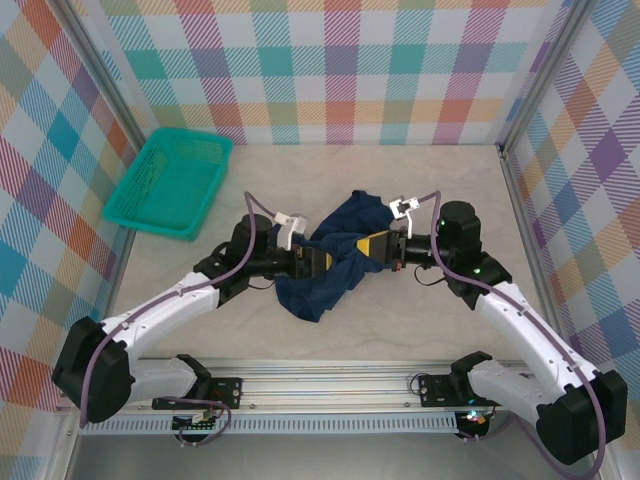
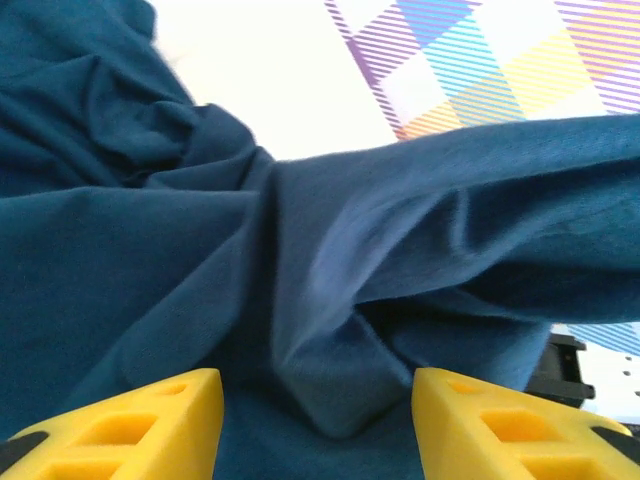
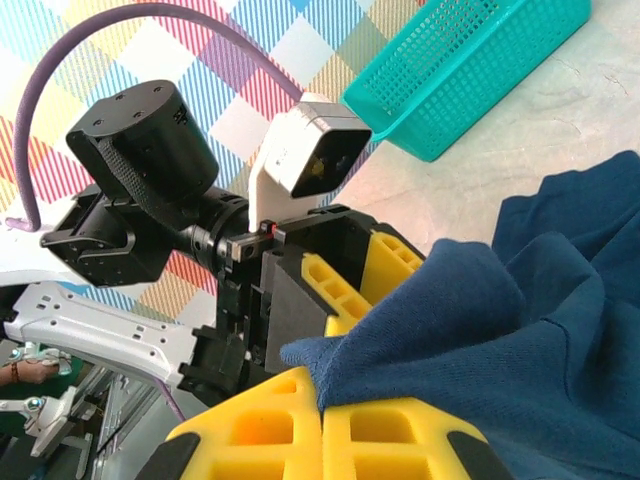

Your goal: Fold the inside-out t-shirt

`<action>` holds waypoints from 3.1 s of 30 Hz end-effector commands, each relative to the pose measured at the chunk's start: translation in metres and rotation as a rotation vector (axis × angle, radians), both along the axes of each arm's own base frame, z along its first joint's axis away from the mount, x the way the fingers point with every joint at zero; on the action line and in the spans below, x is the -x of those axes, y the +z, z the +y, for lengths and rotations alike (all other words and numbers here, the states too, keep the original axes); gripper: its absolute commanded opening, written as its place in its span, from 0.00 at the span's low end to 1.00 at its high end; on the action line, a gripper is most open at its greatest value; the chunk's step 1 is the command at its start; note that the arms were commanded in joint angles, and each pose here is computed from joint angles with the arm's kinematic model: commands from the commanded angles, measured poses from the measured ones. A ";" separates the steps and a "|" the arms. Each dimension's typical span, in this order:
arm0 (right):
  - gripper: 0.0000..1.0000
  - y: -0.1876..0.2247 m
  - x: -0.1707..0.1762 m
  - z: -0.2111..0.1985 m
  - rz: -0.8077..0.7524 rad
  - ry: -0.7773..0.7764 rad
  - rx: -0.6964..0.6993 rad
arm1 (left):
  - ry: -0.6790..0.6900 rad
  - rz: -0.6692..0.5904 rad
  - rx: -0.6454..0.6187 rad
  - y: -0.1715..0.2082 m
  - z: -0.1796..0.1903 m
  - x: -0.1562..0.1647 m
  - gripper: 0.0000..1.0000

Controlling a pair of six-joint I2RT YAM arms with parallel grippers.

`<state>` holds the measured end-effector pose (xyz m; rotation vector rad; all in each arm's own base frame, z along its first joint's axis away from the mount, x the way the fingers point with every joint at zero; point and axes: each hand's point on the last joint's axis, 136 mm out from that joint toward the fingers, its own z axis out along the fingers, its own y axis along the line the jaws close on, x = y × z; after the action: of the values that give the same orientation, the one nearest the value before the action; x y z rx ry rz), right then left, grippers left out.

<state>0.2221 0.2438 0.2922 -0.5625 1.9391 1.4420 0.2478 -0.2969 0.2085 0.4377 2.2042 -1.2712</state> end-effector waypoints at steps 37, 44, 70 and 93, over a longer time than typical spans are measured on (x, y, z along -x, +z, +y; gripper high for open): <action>0.00 0.007 -0.004 -0.020 0.028 0.033 0.002 | -0.079 -0.250 -0.132 0.009 -0.010 0.013 0.55; 0.00 0.003 -0.002 -0.020 0.035 0.043 -0.001 | -0.152 -0.259 -0.117 0.014 -0.039 0.001 0.60; 0.00 -0.040 -0.029 -0.049 -0.003 -0.200 0.240 | -0.459 -0.163 0.379 0.115 -0.021 0.082 0.00; 0.00 -0.021 -0.010 0.002 0.048 0.085 -0.063 | 0.084 -0.213 -0.251 0.018 0.021 0.002 0.46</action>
<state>0.2322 0.2382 0.2536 -0.5566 2.0076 1.5351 0.2529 -0.2776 0.2133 0.4705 2.2388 -0.9505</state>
